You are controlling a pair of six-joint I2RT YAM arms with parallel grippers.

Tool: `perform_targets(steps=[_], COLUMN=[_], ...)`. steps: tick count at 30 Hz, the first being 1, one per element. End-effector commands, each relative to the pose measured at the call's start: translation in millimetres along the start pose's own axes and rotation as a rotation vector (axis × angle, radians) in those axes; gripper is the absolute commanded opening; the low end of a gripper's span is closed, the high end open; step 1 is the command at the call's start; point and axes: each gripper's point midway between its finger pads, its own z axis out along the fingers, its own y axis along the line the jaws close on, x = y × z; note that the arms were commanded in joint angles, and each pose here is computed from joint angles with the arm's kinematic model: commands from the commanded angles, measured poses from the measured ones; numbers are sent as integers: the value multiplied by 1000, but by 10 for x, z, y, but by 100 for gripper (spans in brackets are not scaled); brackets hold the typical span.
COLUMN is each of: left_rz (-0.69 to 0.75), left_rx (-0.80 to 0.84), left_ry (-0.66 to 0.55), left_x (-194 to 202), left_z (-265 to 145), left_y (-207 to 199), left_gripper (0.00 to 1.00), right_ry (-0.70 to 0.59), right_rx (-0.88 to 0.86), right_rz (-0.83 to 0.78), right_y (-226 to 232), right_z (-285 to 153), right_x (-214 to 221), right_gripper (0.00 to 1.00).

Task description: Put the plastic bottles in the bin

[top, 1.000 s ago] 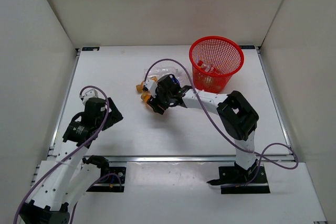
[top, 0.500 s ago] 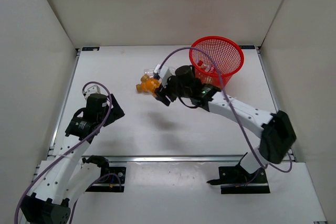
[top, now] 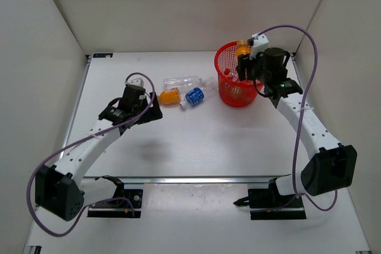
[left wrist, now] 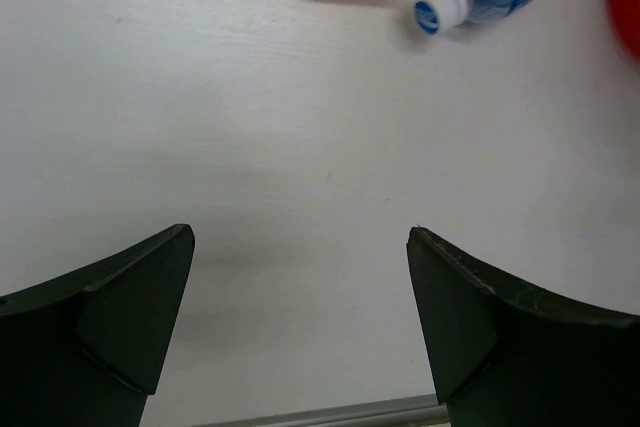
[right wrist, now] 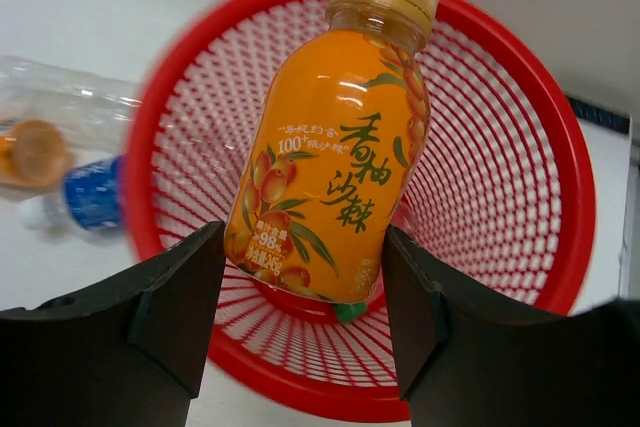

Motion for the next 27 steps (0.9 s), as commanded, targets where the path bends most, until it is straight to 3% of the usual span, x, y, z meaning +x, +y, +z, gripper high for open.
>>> perform_targets(steps=[1,2,3,4,8,14,21,24,27], left_rz=[70,101,126,147,308,538,626,658,675], left_rx=[114,112,116,141,213,284,317,239,273], left_ry=[-77,-56,-47,-55,4,118,170,206,199], left_x=[-372,-354,-409,-482,-555,-492,-544,-489,-436], left_z=[9,97,147,130,306,775,1256,1487,1568], left_y=[-427,-473,-547,-666,-1075,-1550,-1990,-1922,-1980], left_gripper=[98,98,99,98,99,99,99,98,99], right_ry=[36,35,27,3,-5,-64,-43,-16,-3], right_rx=[48,58,69,80,141,234,363,415,450], right_rz=[113,116,107,106,164,199,252,278,270], right_y=[-201,-204,-221,-241,-472,-748,-1043,-1137,-1187], right_z=[52,66,48,19,-121,-621,-1203,-1390,-1535], right_x=[54,63,54,-10,-182,-341,-10,164,299], right_gripper=[41,52,73,82,99,99,99,99,100])
